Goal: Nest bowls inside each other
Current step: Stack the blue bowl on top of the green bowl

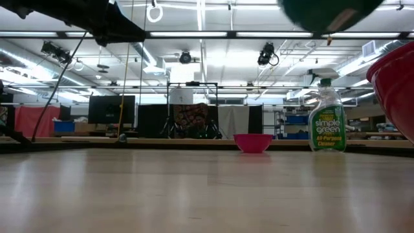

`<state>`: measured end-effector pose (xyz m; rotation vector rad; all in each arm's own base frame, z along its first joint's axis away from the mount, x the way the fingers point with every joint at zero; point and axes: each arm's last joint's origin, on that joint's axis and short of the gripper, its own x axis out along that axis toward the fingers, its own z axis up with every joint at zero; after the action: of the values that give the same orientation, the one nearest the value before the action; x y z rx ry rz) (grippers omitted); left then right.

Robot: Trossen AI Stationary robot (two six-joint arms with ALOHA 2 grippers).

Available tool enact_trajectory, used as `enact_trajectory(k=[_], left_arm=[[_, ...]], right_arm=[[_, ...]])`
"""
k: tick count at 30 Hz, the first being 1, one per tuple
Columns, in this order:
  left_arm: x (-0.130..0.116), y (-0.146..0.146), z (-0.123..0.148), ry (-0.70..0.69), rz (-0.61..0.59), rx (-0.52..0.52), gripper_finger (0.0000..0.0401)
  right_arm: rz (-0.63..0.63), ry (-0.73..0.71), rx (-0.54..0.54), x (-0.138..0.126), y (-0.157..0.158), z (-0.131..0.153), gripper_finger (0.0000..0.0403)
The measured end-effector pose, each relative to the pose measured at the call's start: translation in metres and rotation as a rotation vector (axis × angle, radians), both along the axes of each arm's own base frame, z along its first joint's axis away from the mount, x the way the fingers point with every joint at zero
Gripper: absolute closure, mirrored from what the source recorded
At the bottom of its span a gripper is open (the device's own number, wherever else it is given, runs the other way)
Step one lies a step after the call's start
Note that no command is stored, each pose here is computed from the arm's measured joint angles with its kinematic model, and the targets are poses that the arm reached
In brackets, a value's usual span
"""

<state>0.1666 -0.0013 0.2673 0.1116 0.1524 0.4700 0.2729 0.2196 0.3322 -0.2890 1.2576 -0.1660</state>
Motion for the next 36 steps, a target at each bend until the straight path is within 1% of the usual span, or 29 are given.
enact_trajectory(k=[3,6,12,22,26,31,36], left_arm=[[0.000,0.000,0.001,-0.004,-0.001,0.002,0.0248],[0.000,0.000,0.001,-0.010,-0.001,0.001,0.0248],[0.000,0.000,0.002,-0.018,-0.001,0.001,0.0248],[0.000,0.000,0.003,-0.033,0.000,-0.002,0.0248],[0.000,0.000,0.003,-0.035,0.000,-0.005,0.0248],[0.000,0.000,0.003,-0.035,-0.002,-0.005,0.0248],[0.000,0.000,0.004,-0.044,-0.002,-0.007,0.0248]], right_arm=[[-0.036,0.001,0.080,-0.013,0.007,0.006,0.0380],[-0.067,-0.004,0.129,-0.024,0.015,0.010,0.0380],[-0.114,-0.007,0.185,-0.040,0.030,0.011,0.0380],[-0.212,-0.037,0.242,-0.061,0.048,0.011,0.0380],[-0.249,-0.033,0.242,-0.067,0.053,0.005,0.0380],[-0.345,0.065,0.244,-0.076,0.056,-0.014,0.0380],[-0.385,0.099,0.193,-0.085,0.058,-0.032,0.0380]])
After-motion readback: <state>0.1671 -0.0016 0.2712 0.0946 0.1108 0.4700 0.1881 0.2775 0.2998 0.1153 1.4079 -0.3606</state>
